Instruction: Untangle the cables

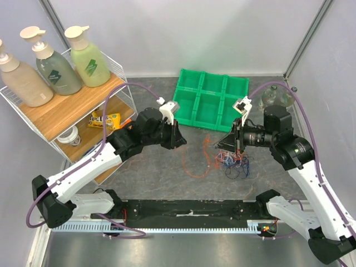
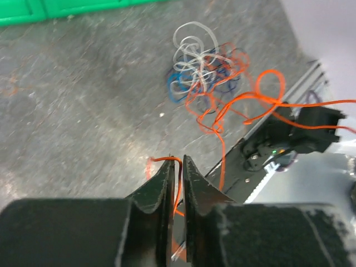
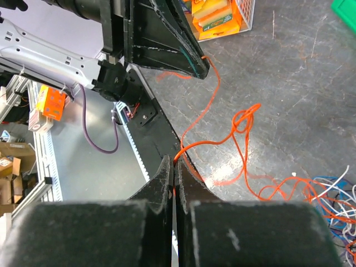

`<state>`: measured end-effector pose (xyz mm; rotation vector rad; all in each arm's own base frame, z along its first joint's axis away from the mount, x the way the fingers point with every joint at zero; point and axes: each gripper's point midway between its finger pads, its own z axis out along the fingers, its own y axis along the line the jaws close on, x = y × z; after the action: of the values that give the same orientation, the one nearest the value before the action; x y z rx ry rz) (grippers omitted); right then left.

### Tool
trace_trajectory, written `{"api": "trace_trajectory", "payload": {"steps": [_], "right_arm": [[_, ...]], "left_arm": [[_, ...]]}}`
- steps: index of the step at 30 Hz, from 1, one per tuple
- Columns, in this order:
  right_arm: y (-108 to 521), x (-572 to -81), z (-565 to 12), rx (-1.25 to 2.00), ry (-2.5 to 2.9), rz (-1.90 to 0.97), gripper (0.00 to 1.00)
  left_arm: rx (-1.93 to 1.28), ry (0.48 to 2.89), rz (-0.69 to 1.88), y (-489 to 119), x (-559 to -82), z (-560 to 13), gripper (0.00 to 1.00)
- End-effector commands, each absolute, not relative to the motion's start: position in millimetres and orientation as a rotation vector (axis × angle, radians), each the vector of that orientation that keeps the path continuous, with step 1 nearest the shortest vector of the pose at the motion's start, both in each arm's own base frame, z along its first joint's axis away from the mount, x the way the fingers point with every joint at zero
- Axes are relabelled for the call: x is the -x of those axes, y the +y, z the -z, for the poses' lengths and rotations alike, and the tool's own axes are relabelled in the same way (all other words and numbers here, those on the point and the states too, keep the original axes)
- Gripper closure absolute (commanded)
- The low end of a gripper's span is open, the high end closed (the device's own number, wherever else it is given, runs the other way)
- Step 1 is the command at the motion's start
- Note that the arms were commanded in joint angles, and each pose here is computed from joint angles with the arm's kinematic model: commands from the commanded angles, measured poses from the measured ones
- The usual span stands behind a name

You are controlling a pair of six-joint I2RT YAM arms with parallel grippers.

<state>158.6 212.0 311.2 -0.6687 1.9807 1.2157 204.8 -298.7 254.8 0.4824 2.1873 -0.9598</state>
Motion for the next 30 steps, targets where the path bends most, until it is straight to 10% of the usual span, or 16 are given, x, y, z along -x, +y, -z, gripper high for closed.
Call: {"api": "trace_trajectory", "payload": {"steps": [1,6,13,18,30], "right_arm": [[216.9,-157.9,-309.0,0.665,1.987,-1.262,1.0],[216.0,-167.2,-300.6,0.624,2.023,-1.228,1.0],[216.5,-180.8,-302.4,0.588,2.025,-1.19,1.0],[219.0,-182.0,-306.8,0.565,2.006,-1.215,1.0],[217.5,-180.8,-311.6,0.556,1.992,-1.209,1.0]], "left_arm": [[-0.429,2.137,0.857,-281.2,-214.2,-260.6,0.73],[-0.511,2.103,0.969,-291.1,-196.2,-272.3,0.35],[-0.635,1.965,1.173,-319.9,-177.5,-284.1,0.61],[-0.733,1.937,1.31,-367.1,-172.8,-276.7,0.42],[-0.659,1.995,1.237,-398.7,-200.2,-242.9,0.49]]}}
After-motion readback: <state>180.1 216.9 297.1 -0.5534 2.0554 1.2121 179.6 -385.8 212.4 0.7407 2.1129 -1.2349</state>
